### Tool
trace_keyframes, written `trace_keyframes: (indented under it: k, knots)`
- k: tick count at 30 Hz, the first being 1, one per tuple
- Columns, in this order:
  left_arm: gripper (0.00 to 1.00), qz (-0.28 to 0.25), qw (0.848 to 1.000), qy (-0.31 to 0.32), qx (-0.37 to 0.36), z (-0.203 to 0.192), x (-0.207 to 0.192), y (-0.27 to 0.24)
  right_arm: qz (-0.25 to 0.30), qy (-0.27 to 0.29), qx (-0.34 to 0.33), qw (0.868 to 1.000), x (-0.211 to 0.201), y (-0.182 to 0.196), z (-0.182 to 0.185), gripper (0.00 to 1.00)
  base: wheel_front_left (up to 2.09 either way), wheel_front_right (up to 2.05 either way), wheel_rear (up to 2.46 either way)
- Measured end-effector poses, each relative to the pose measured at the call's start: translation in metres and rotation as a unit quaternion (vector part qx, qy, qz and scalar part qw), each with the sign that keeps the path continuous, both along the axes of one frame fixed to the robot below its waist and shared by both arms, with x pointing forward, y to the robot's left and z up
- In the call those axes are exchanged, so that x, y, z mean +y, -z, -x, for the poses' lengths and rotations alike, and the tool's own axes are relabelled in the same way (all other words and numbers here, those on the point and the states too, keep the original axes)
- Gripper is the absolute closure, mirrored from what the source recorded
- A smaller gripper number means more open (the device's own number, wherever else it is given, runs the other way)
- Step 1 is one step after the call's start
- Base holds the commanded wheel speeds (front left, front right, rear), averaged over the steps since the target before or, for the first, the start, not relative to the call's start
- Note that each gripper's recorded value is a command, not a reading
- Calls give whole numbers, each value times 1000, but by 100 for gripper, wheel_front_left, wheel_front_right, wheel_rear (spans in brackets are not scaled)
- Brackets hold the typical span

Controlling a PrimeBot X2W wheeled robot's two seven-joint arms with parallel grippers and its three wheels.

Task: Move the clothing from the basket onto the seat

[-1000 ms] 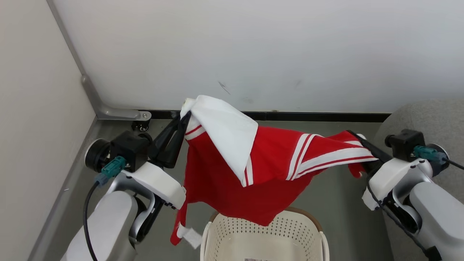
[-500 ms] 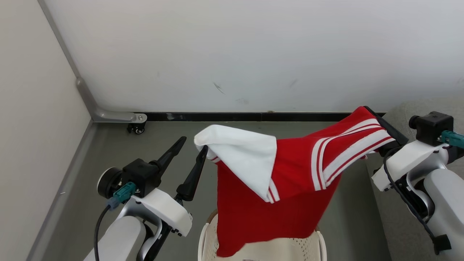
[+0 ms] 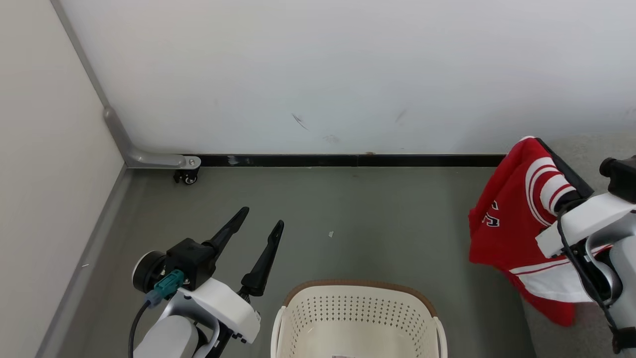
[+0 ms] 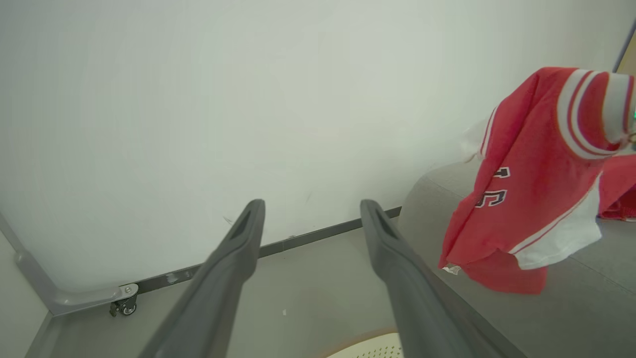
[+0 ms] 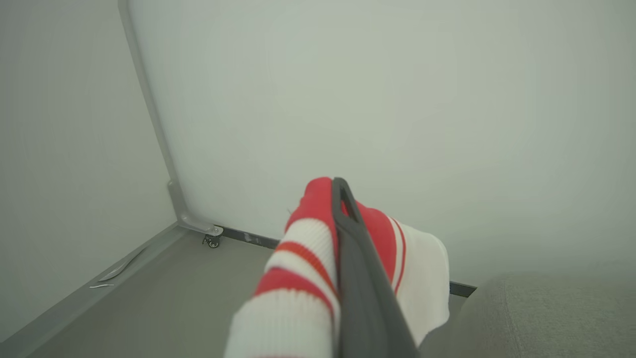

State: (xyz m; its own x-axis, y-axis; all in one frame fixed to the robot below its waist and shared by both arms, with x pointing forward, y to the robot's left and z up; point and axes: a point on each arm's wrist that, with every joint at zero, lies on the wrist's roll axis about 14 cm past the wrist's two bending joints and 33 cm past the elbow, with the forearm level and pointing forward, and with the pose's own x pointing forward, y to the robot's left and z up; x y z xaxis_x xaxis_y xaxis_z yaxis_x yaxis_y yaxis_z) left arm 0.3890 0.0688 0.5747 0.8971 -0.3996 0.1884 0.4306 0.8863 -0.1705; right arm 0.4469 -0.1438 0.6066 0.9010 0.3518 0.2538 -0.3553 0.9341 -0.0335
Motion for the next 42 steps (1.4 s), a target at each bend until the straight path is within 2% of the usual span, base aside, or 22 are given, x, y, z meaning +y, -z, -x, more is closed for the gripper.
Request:
trace_keyframes:
  k: [16,25,42]
  knots:
    - [0,11,1000,17,-14,-2,-14,-5,-14,77,-36,996,-55,-16,10,100,0,0,0]
    - [0,17,999,45,-21,-2,-35,-8,-14,115,-45,992,-80,-15,27,100,0,0,0]
    - [0,29,990,134,-20,4,-94,-8,-12,237,-55,970,-156,-9,90,100,0,0,0]
